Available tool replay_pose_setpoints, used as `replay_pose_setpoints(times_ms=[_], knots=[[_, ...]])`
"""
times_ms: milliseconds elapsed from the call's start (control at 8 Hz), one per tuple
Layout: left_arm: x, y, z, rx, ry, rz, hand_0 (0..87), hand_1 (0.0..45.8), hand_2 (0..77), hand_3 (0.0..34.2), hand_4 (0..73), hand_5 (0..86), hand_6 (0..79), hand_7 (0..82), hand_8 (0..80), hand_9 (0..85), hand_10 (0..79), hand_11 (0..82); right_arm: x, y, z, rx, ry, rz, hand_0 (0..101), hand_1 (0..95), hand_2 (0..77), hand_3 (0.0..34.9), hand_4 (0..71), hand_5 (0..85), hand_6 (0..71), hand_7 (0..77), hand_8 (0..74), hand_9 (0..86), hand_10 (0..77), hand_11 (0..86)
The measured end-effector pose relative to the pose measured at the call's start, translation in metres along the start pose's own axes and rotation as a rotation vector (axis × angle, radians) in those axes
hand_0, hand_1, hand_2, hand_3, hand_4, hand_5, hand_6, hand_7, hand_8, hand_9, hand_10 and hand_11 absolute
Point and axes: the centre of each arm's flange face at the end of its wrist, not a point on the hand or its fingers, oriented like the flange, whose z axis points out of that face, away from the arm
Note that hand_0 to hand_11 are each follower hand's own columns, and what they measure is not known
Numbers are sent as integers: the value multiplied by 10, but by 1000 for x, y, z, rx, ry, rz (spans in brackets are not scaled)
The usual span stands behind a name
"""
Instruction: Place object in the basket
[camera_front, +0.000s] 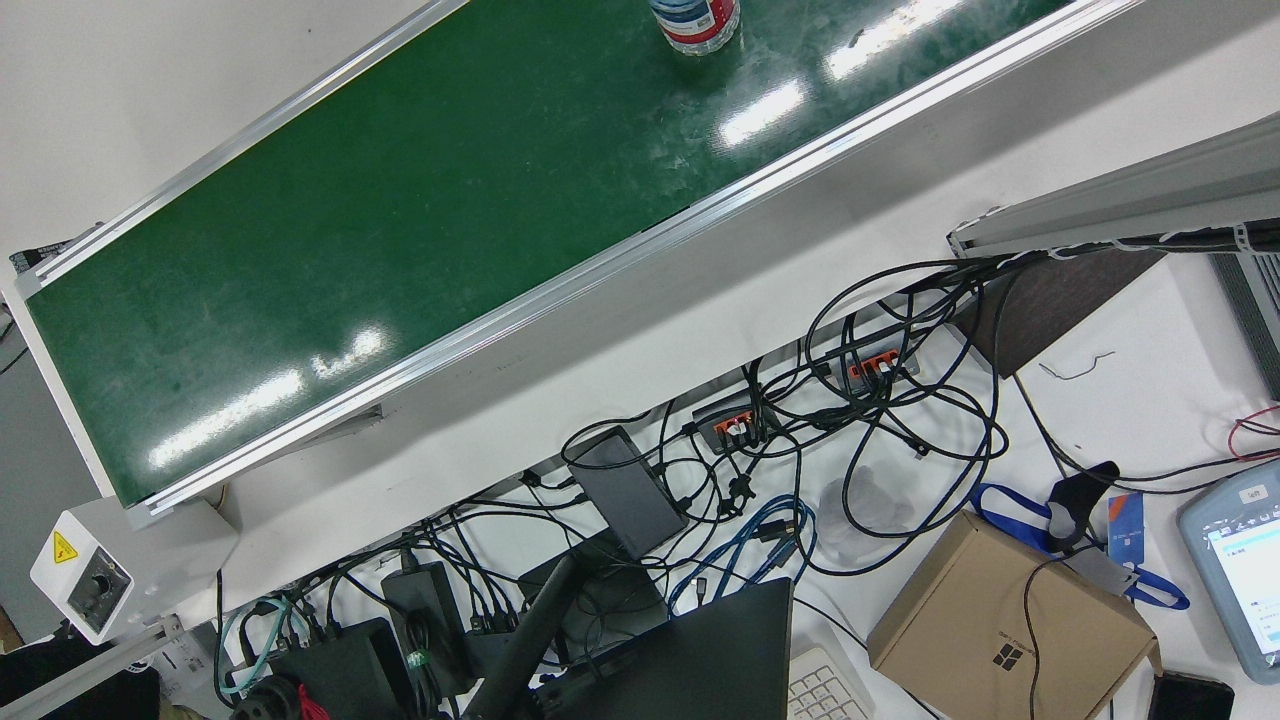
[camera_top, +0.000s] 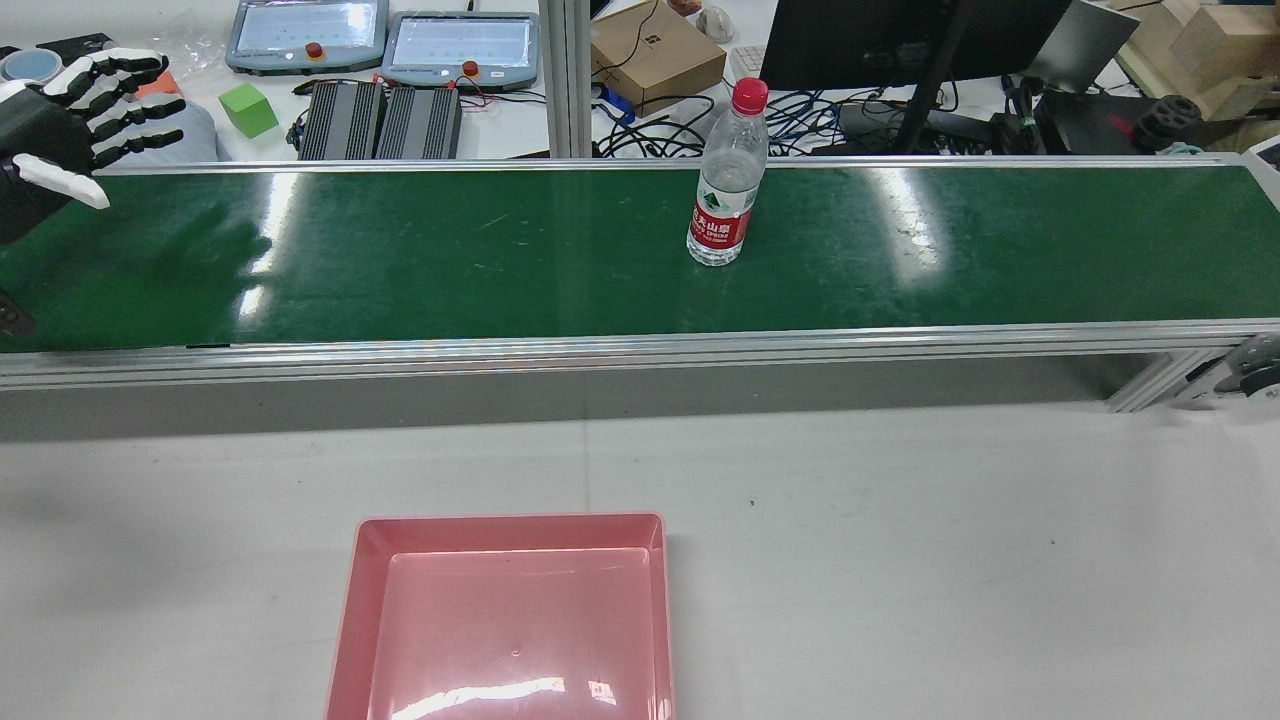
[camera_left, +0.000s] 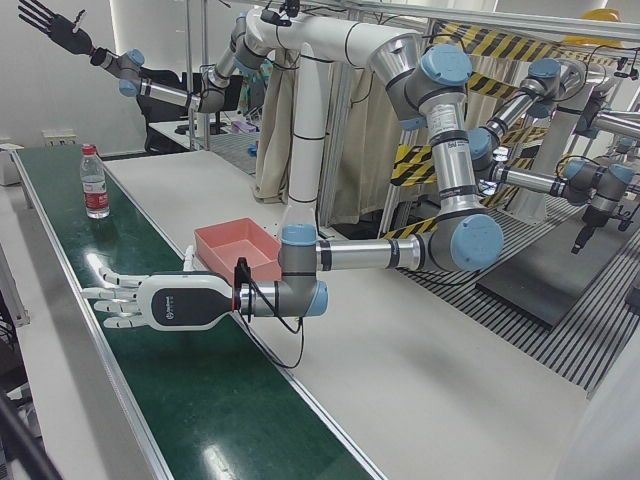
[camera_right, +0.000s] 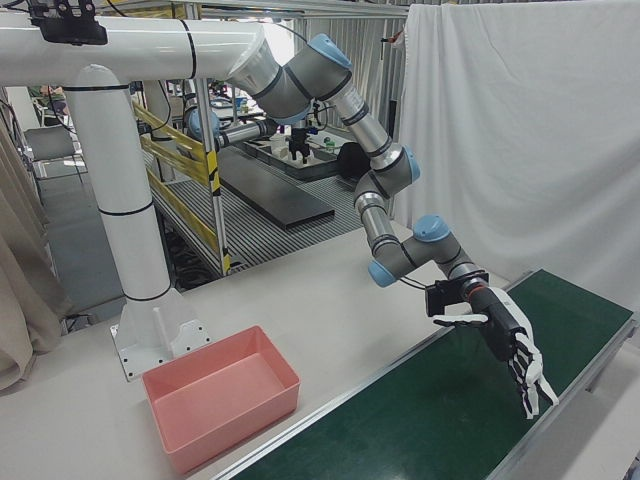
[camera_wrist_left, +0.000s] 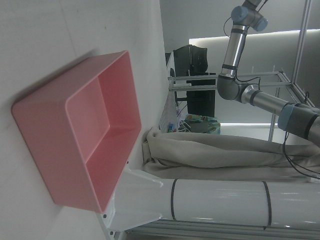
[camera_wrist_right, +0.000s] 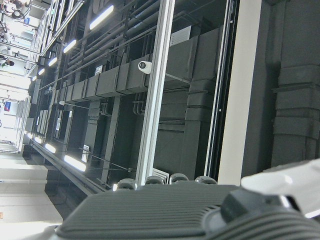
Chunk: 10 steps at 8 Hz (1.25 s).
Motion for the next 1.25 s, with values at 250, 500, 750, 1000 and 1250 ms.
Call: replay_pose_setpoints(times_ms=[250,500,750,1000,1250], knots=[[1,2,3,-3,1,-1,569,93,5,107,11,300,60,38,104,136,76,125,0,0,0,1,0,0,3,0,5,2,5,0,0,5,0,0,0,0],[1,7,8,-12,3,-2,569,93,5,122,11,300,60,38,104,125,76,125,0,0,0,1,0,0,2,0,5,1,5,0,0,5,0,0,0,0],[2,9,10,-16,4,-2,574,93,5,112,11,300,60,44,125,142,76,136,0,0,0,0,0,0,1,0,5,2,5,0,0,5,0,0,0,0],[2,10,11,-17,3,-4,572,109,5,107,27,311,71,49,131,142,76,136,0,0,0,0,0,0,2,0,11,1,5,0,0,5,0,0,0,0],[2,10,11,-17,3,-4,573,104,5,107,33,311,71,49,131,142,76,136,0,0,0,0,0,0,3,0,11,2,5,0,0,5,0,0,0,0]])
